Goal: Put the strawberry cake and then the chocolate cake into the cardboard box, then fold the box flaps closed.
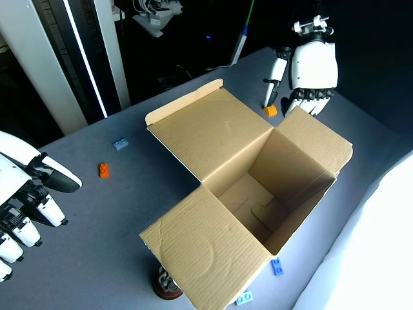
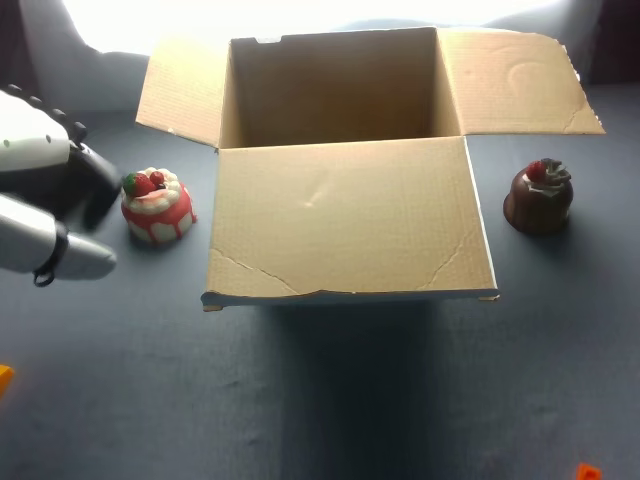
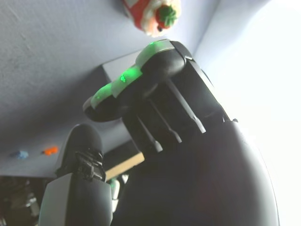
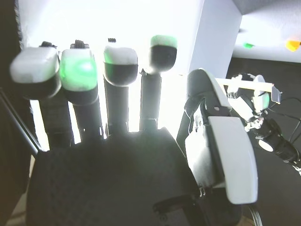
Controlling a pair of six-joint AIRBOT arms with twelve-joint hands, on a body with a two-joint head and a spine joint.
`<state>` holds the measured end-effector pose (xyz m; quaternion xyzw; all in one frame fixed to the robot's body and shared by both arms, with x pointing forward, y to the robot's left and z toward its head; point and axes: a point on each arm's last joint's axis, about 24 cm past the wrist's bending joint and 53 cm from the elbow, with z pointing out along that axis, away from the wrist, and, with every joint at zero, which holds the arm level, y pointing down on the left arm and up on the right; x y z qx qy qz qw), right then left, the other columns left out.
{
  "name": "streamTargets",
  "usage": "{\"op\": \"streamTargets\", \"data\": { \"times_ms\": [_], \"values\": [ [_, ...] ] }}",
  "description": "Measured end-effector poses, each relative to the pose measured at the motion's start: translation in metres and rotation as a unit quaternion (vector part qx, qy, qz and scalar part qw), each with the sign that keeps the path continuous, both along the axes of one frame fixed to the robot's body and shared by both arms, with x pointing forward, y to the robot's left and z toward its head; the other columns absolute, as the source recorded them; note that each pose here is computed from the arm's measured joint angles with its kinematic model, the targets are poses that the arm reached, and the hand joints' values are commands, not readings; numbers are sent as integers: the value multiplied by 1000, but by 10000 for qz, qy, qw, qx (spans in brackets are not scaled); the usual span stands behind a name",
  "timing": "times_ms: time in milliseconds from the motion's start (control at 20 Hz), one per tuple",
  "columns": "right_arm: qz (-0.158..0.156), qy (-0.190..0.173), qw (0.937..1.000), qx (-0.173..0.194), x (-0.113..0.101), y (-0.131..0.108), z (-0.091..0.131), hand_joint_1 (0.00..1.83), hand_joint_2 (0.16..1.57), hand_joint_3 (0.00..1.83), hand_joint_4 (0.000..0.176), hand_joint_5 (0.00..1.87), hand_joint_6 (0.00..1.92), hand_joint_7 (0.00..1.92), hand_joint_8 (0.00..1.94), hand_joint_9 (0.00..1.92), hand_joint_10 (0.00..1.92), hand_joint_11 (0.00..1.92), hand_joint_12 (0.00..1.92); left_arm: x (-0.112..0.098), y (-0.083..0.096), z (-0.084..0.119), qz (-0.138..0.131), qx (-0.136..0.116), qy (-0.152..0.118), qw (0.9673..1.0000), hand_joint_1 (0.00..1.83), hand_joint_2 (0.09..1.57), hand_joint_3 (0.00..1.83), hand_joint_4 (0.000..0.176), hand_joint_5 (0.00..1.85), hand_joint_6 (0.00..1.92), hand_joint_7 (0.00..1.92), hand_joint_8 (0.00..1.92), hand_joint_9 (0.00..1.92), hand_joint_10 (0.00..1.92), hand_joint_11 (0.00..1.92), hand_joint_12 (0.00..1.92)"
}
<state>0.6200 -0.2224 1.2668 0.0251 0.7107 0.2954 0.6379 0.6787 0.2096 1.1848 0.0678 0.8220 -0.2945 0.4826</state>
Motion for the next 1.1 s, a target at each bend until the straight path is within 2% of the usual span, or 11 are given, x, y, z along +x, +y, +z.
{"op": "streamTargets", "data": {
  "times_ms": [200,300,400,450,550,600,750,850,900,1050,1100],
  "values": [
    [-7,-47,10000,-3,0,0,2,24,1132,5,0,105,18,151,0,97,61,0,416,1,-1,0,2,-17,11,10000,270,1158,0,59,140,1,177,0,184,0,0,626],
    [4,-12,10000,-17,0,0,0,71,1136,4,0,107,13,153,2,93,47,0,312,2,1,-1,16,-4,12,10000,280,1140,0,62,117,0,162,0,182,0,0,617],
    [-69,54,9999,100,1,-2,-1,59,1142,5,0,116,12,174,4,115,46,0,352,2,2,-1,21,7,8,10000,293,1119,0,56,115,0,165,1,177,0,0,617],
    [-205,176,9992,303,4,-7,-3,57,1147,8,0,113,10,167,1,118,46,0,354,3,2,-1,36,8,-2,10000,308,1102,0,49,111,0,165,1,172,0,0,618],
    [-418,319,9968,598,7,-17,-5,89,1132,0,0,128,13,193,6,142,48,0,435,13,5,1,193,-70,-43,9998,335,1065,0,43,103,0,165,1,173,0,0,629],
    [-427,312,9967,609,7,-18,-4,111,1128,0,0,127,12,193,5,136,42,0,445,16,5,2,232,-102,-50,9997,348,1051,0,39,103,1,167,1,172,0,0,629],
    [-409,376,9956,751,8,-15,-5,156,1123,0,0,127,8,166,1,134,34,0,417,27,-4,0,268,-179,-54,9995,509,1031,0,38,88,1,144,1,157,0,0,627],
    [-341,417,9955,779,8,-8,-8,208,1115,0,0,120,3,162,0,124,24,0,377,34,-10,-1,276,-210,-57,9994,713,1006,0,36,92,2,142,0,148,0,0,609],
    [-311,428,9956,780,8,-5,-9,277,1105,0,0,119,3,160,0,125,23,0,369,38,-13,-2,299,-246,-57,9992,830,993,0,43,89,1,137,0,146,0,0,598],
    [-242,422,9966,671,8,2,-13,342,1119,1,0,94,1,118,1,104,7,0,203,46,-22,-12,364,-274,15,9990,968,999,0,51,81,2,135,2,145,2,0,580],
    [-231,439,9967,650,8,3,-15,327,1127,4,0,88,0,113,0,92,1,0,186,48,-24,-15,378,-278,39,9989,954,995,0,51,75,0,126,0,135,0,0,576]
  ]
}}
